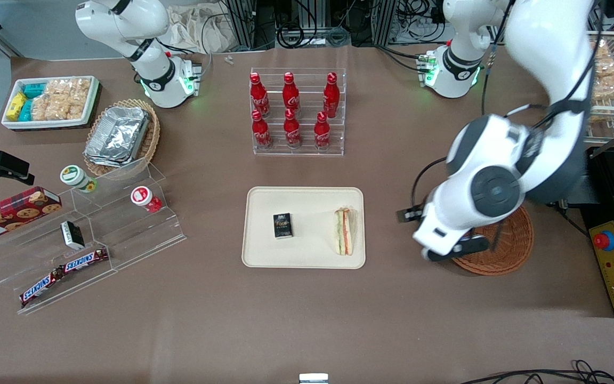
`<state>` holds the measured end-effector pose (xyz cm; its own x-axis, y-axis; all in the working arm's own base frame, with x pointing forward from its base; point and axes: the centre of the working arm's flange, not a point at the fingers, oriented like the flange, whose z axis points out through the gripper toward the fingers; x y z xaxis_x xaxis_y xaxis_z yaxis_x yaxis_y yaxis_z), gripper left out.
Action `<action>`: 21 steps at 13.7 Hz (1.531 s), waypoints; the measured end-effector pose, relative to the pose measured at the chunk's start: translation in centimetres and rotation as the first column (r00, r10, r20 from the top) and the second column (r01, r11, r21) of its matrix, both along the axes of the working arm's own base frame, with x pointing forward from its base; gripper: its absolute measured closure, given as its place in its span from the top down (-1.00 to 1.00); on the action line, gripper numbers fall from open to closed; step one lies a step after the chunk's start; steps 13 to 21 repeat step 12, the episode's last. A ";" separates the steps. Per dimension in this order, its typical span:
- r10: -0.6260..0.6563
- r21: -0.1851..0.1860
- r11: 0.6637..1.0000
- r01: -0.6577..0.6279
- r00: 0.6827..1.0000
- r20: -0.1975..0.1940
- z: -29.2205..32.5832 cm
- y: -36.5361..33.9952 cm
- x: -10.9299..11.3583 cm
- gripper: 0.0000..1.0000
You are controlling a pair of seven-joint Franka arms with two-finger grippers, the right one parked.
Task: Place sandwich from basket to tray
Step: 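Open the left gripper to release the sandwich and rise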
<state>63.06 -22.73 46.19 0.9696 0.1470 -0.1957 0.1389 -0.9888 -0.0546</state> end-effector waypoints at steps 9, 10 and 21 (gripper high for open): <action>-0.188 -0.001 0.982 0.188 0.982 0.012 4.2 13.9 -2.6 1.00; -0.190 -0.002 0.982 0.190 0.982 0.018 4.5 14.1 -2.5 1.00; -0.232 -0.009 0.972 0.233 0.972 0.026 5.0 14.7 -2.3 1.00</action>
